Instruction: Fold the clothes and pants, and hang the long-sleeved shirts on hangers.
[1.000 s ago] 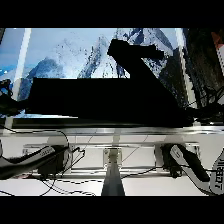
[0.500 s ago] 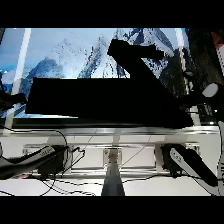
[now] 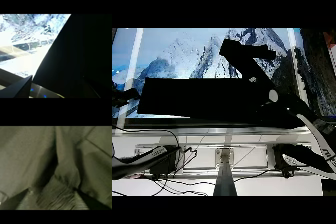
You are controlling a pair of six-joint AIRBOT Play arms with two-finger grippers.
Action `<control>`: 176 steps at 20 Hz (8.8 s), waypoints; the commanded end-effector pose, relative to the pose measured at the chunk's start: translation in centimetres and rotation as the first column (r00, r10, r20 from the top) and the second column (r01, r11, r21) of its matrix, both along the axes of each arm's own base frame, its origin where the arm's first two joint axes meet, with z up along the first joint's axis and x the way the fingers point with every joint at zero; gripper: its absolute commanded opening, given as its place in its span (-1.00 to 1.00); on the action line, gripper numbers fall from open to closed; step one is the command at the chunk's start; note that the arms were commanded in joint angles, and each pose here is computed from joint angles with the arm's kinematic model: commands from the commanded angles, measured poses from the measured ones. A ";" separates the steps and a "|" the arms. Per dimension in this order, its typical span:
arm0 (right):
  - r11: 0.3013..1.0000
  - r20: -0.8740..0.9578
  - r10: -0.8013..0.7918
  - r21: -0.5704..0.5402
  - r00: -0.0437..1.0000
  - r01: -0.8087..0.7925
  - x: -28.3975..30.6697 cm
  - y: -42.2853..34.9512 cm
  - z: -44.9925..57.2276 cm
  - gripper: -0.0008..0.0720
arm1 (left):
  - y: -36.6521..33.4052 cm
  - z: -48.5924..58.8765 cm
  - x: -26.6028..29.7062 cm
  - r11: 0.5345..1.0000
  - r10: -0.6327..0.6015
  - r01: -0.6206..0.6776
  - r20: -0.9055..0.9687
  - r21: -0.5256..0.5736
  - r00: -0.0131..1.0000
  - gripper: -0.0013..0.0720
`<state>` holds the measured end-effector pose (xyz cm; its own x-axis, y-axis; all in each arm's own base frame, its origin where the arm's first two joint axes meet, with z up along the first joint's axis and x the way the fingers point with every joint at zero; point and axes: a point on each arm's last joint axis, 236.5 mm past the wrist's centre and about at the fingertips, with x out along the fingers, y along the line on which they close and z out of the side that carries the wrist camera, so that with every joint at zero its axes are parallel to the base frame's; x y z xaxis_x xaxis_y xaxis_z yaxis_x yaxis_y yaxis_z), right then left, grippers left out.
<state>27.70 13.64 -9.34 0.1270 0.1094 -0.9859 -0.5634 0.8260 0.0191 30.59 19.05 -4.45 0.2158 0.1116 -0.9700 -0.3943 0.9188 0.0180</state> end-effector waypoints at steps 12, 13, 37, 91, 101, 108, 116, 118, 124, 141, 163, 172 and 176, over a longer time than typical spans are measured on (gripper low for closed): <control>0.894 0.382 0.087 -0.438 0.920 0.098 12.7 -8.7 13.9 -0.91 | -0.1 0.0 0.1 1.000 0.004 -0.004 0.005 -0.007 1.000 0.93; 0.874 0.402 0.051 -0.461 0.914 0.153 13.3 -11.2 15.1 -0.91 | -0.2 0.0 0.0 1.000 0.004 -0.004 0.002 -0.009 1.000 0.93; 0.782 0.268 -0.609 0.359 0.747 0.509 18.4 -17.8 12.0 0.65 | -30.3 7.4 15.7 0.816 -0.121 0.418 0.590 -0.398 0.798 0.93; 0.992 0.006 0.122 0.011 0.993 -0.122 2.1 2.1 17.8 -0.92 | -46.9 0.7 10.0 0.625 -0.331 0.559 0.464 -0.545 0.822 0.93; 0.992 0.059 0.118 0.029 0.991 -0.119 3.3 2.7 18.1 -0.91 | -55.0 -3.1 14.9 0.466 -0.448 0.606 0.419 -0.645 0.790 0.93; 0.992 0.073 0.116 0.034 0.991 -0.119 3.7 2.8 18.1 -0.91 | -56.9 -4.3 14.5 0.450 -0.476 0.627 0.423 -0.636 0.771 -0.81; 0.999 0.297 0.014 0.031 0.955 -0.025 10.0 0.4 19.7 -0.92 | -49.3 9.3 21.4 0.526 -0.493 0.793 0.650 -0.307 0.579 -0.95; 0.991 0.428 -0.112 0.117 0.897 0.068 14.1 -0.7 21.5 -0.92 | -46.2 15.6 21.7 0.561 -0.493 0.807 0.709 -0.183 0.504 -0.95; 0.967 0.534 -0.230 0.221 0.814 0.128 20.5 -1.5 20.8 0.67 | -44.6 27.8 18.3 0.565 -0.453 0.824 0.823 -0.032 0.342 -0.94; 0.620 -0.212 -0.668 0.372 0.714 0.691 14.9 -22.5 5.2 0.24 | -52.9 19.7 16.4 0.436 -0.547 0.891 0.749 -0.126 0.373 -0.94; 0.734 -0.308 -0.348 0.498 0.885 0.462 15.0 -13.2 0.4 -0.91 | -49.6 16.0 19.0 0.491 -0.622 0.869 0.677 -0.056 0.395 -0.94; 0.837 -0.072 -0.516 0.169 0.854 0.520 8.6 -26.5 10.7 -0.91 | -45.4 23.8 17.8 0.537 -0.651 0.834 0.692 0.128 0.313 -0.94; 0.760 -0.036 -0.637 0.138 0.770 0.636 6.1 -30.9 12.5 -0.92 | -48.8 22.0 16.3 0.476 -0.678 0.874 0.675 0.101 0.291 0.48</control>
<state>36.21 -14.00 1.70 0.2246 0.2054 -0.9525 -0.0103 0.9780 0.2085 47.75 -28.33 18.26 0.5621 -0.6307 -0.5351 0.6608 0.7315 -0.1680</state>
